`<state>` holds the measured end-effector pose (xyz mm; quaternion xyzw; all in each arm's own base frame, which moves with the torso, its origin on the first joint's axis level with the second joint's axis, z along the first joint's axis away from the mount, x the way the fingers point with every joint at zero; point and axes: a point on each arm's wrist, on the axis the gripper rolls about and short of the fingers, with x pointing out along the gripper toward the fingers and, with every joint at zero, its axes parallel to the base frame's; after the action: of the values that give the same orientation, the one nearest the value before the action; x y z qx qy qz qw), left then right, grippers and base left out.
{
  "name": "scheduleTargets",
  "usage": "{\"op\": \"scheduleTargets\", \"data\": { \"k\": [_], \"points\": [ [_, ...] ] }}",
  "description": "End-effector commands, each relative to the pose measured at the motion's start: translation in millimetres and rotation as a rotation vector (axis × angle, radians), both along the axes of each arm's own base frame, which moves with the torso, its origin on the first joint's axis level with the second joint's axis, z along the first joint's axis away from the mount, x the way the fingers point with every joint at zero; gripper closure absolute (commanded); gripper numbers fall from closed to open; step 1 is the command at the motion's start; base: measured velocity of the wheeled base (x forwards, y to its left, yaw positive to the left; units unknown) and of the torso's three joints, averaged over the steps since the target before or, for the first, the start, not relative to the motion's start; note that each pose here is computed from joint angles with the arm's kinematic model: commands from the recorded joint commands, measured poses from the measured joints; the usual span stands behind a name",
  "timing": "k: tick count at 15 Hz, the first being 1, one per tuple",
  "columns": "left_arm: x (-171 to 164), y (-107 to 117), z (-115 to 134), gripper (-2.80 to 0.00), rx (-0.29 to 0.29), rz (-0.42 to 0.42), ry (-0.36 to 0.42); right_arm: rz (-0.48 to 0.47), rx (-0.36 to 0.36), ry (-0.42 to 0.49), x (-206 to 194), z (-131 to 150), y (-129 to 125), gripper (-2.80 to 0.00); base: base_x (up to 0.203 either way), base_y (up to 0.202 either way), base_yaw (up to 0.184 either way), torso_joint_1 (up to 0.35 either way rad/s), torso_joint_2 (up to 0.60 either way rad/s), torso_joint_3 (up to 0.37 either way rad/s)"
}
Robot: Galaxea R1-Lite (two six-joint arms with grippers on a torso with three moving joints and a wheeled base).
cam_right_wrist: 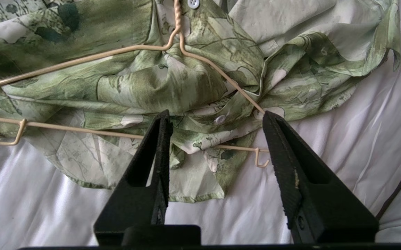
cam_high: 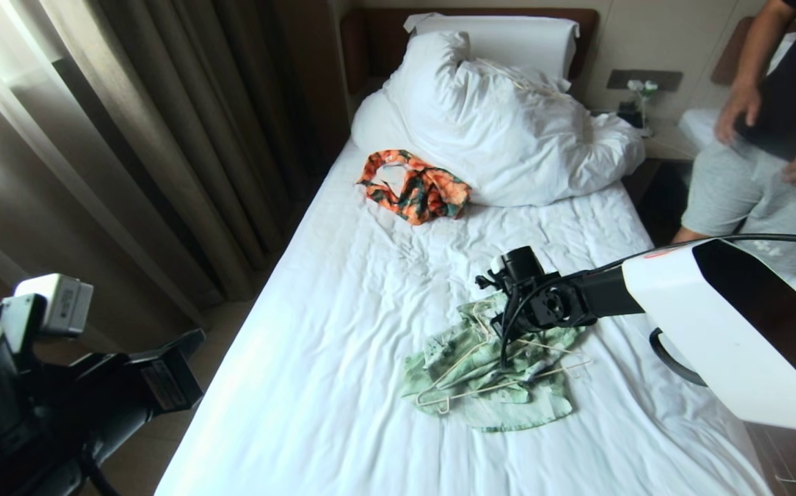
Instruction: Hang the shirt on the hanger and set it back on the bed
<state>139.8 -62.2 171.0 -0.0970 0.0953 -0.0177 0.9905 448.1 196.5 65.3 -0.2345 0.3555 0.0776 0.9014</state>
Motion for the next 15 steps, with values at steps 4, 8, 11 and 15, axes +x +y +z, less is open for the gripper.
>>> {"op": "scheduleTargets", "data": {
  "k": [4, 8, 11, 15],
  "points": [
    [-33.4, 17.4, 18.3, 0.00, -0.038, 0.003, -0.091, -0.005, -0.007, -0.024, -41.2, 48.2, -12.1, 0.00, 0.000, 0.000, 0.000, 0.000, 0.00, 0.000],
    [-69.2, 37.5, 36.9, 0.00, -0.014, 0.026, -0.171, -0.006, 0.076, -0.125, -110.1, 119.4, -26.2, 0.00, 0.000, 0.000, 0.000, 0.000, 0.00, 0.000],
    [-95.0, 56.2, 46.9, 0.00, 0.063, 0.142, -0.268, 0.007, 0.187, -0.263, -188.0, 185.1, -48.8, 0.00, 0.000, 0.000, 0.000, 0.000, 0.00, 0.000],
    [-126.0, 68.8, 61.3, 0.00, 0.141, 0.275, -0.346, -0.027, 0.303, -0.461, -308.0, 241.7, -116.9, 0.00, 0.000, 0.000, 0.000, 0.000, 0.00, 0.000]
  ]
}}
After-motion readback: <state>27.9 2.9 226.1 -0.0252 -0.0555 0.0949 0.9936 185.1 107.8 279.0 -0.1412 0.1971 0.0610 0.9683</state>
